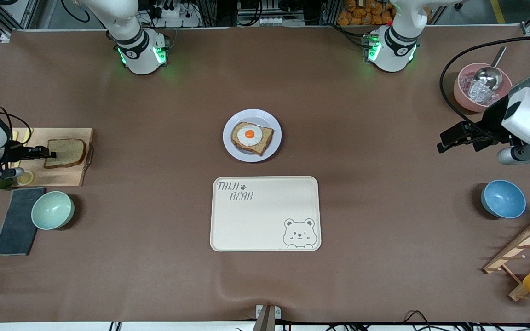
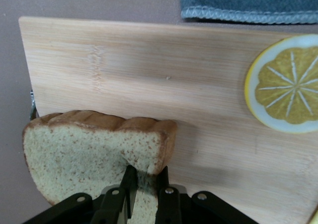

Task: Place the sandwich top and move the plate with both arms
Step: 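Close the right gripper on the edge of the bread slice, then lift the bread slice and carry it toward the white plate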

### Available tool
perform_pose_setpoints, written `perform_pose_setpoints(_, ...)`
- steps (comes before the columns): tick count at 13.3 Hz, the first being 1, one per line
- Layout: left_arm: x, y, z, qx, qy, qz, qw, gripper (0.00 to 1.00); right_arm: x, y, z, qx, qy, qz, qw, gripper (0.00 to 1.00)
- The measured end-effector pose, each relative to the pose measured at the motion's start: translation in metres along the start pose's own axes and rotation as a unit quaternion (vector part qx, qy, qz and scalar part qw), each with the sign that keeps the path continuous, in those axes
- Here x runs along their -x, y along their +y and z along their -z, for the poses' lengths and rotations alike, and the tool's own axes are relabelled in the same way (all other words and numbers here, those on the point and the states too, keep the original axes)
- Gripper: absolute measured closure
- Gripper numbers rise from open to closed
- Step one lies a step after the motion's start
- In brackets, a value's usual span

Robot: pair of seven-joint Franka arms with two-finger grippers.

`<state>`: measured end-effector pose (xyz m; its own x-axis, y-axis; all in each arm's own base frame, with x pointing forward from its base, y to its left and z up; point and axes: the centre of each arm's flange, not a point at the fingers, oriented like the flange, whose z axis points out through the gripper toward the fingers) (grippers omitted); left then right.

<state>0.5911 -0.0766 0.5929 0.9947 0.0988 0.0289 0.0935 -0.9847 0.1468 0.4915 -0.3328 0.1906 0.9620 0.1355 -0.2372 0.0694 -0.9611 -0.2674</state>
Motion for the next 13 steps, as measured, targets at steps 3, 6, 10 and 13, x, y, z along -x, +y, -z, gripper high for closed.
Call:
perform_pose_setpoints(3, 0.003, 0.012, -0.001, 0.001, -0.001, -0.011, 1.0, 0.0, 0.0, -0.001, 0.011, -0.015, -0.016, 0.001, 1.0, 0.82)
perform_pose_setpoints(6, 0.003, 0.012, 0.0, 0.001, 0.0, -0.01, 1.0, 0.0, -0.01, -0.008, 0.041, -0.024, -0.024, 0.01, 0.999, 0.93)
perform_pose_setpoints(10, 0.002, 0.008, 0.002, 0.001, 0.002, -0.007, 1.0, 0.0, -0.026, -0.027, 0.069, -0.032, -0.031, 0.027, 0.999, 0.93)
perform_pose_setpoints(13, 0.002, 0.006, 0.002, 0.001, 0.001, -0.006, 1.0, 0.0, -0.032, -0.046, 0.092, -0.058, -0.036, 0.028, 0.997, 0.93)
